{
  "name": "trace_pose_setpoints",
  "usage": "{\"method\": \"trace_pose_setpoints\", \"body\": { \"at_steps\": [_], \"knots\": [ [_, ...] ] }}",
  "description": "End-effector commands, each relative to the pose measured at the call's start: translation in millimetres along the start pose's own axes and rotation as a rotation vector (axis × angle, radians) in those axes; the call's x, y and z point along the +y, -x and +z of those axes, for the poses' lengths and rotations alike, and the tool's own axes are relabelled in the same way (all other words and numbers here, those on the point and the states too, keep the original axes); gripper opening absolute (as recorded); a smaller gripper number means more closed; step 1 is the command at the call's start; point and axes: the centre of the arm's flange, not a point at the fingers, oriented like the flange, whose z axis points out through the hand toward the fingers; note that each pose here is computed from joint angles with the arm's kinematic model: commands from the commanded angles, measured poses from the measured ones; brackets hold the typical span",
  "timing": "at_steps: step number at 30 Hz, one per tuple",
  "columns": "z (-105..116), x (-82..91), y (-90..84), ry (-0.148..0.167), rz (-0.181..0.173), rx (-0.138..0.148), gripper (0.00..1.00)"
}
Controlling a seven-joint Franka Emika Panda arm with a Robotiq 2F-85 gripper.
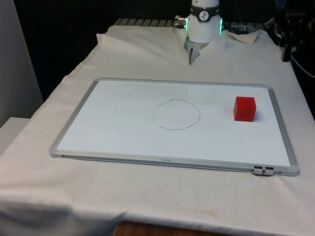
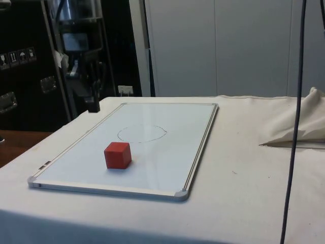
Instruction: Push the cube into the marked area.
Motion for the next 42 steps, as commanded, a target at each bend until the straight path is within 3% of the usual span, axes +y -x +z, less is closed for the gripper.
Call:
{"method": "trace_pose_setpoints", "body": {
  "at_steps": [1, 4, 5, 7, 14, 15, 18, 22, 29, 30, 35, 42],
  "knots": [
    [5, -5.7, -0.1, -0.009, 0.003, 0.006, 0.00],
    [17, -13.9, -0.4, -0.010, 0.001, 0.005, 0.00],
    [12, -9.5, -0.1, -0.006, -0.002, 0.000, 0.00],
    [29, -20.8, -0.2, -0.011, -0.001, 0.002, 0.00],
    [58, -32.3, -0.3, -0.016, -0.005, -0.005, 0.00],
    [51, -29.7, 0.5, -0.015, -0.009, -0.009, 0.00],
    [69, -35.1, 0.0, -0.018, -0.008, -0.007, 0.00],
    [80, -34.7, 0.2, -0.019, -0.013, -0.013, 0.00],
    [109, -28.5, -3.3, -0.014, -0.007, 0.010, 0.00],
    [108, -29.1, -3.2, -0.017, -0.007, -0.001, 0.00],
    [123, -20.8, -3.6, -0.001, -0.007, 0.014, 0.00],
    [140, -6.2, 0.9, 0.028, -0.005, 0.001, 0.00]
  ]
}}
